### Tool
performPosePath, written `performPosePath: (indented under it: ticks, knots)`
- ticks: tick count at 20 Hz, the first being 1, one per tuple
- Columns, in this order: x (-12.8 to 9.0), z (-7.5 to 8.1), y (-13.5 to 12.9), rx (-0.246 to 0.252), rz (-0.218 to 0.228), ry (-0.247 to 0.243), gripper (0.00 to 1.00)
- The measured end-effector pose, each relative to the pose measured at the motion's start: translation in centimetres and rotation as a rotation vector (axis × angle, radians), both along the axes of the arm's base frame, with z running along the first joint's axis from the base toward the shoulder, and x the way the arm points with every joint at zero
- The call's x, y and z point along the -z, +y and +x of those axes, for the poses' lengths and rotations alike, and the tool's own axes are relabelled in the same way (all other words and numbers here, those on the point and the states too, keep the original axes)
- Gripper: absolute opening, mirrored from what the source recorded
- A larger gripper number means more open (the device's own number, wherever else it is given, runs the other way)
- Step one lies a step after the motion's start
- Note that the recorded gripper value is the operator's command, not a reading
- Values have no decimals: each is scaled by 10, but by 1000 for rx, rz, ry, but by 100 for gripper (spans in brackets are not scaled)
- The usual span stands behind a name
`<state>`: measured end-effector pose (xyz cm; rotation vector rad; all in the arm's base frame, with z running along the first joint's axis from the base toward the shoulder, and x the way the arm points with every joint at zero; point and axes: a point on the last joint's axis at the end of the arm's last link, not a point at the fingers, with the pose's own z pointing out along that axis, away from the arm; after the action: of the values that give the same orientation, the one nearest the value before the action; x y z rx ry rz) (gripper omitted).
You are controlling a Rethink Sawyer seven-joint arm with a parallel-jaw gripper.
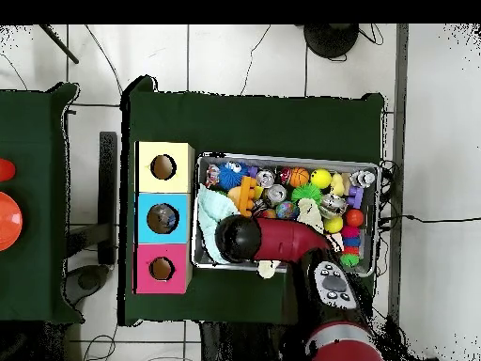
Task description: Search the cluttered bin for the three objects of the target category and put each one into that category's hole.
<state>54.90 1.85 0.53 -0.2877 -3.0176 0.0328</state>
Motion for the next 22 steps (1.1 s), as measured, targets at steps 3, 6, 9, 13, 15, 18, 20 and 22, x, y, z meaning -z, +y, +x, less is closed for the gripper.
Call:
performPosePath:
  ticks: [3, 6, 9, 13, 15, 18, 20, 22]
  knots:
    - [9, -5, 11, -21, -5, -6, 100]
    - [15, -8, 18, -34, -6, -8, 100]
    - [16, -7, 17, -12, 3, -7, 100]
    - [15, -4, 10, 59, 39, 14, 100]
    - [15, -3, 8, 80, 47, 23, 100]
    - [16, -4, 11, 86, 51, 31, 100]
    - [17, -5, 15, 77, 47, 35, 100]
    - [17, -5, 17, 69, 39, 32, 100]
